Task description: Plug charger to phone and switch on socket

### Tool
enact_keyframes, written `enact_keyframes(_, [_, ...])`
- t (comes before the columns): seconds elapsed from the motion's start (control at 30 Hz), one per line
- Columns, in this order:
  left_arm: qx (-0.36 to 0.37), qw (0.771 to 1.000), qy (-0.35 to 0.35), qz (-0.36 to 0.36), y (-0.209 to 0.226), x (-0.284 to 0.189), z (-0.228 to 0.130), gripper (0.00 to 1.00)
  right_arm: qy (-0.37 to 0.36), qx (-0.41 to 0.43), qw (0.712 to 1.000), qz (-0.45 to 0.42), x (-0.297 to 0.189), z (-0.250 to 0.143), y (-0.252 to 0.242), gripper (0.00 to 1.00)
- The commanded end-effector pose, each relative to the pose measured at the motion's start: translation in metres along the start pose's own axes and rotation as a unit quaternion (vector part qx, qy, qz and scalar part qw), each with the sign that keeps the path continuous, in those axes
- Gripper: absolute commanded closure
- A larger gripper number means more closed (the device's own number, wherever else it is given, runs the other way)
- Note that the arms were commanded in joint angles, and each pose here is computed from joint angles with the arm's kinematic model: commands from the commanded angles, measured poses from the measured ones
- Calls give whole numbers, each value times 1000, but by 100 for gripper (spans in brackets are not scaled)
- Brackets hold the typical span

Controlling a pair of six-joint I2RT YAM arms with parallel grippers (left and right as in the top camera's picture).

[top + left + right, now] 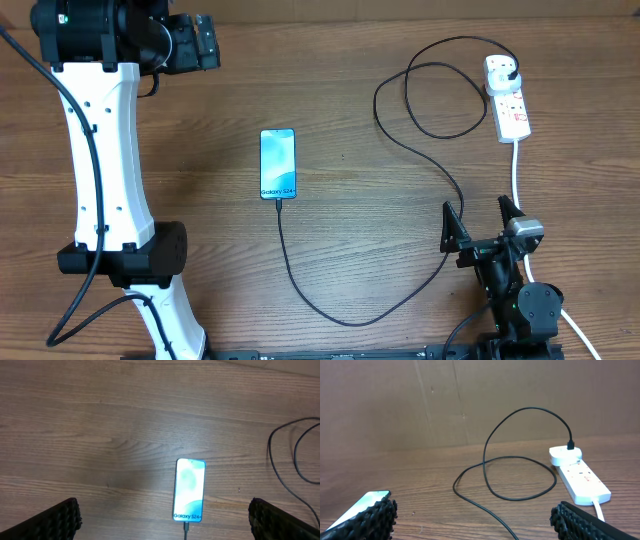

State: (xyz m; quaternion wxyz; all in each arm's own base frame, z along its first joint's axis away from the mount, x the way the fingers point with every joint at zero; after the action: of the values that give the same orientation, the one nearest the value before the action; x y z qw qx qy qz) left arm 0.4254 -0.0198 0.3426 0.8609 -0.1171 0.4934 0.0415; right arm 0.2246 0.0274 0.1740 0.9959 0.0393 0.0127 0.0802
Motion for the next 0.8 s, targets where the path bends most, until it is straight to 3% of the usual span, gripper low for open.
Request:
enact_keyframes(0.0, [-2, 1000, -15, 1, 2, -10, 3, 0, -2, 1, 1000, 7, 0, -2, 2, 0])
enact_keyframes(0.27, [1, 999, -39, -6, 2, -30, 1, 0, -2, 1, 1000, 7, 0, -2, 2, 0])
enact_keyframes(0.5, [4, 990, -139, -36, 2, -61, -5, 0, -2, 1, 1000, 6, 0, -2, 2, 0])
enact_keyframes(0.77, [16, 970, -240, -47, 25, -81, -47, 0, -2, 1, 1000, 6, 0, -2, 2, 0])
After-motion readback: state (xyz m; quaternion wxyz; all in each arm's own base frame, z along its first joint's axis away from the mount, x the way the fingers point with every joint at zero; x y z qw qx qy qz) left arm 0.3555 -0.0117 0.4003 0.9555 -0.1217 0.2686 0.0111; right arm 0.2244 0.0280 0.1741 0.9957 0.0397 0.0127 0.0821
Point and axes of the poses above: each gripper's point midway between its finger pads, its own x axis out along the fingers, its own y axis along the line the jaws close on, z = x × y, the point moved 2 cm from there along -x, back along the fingers, and after that the axes turned 4 degrees about -x, right-handed, at the moved point
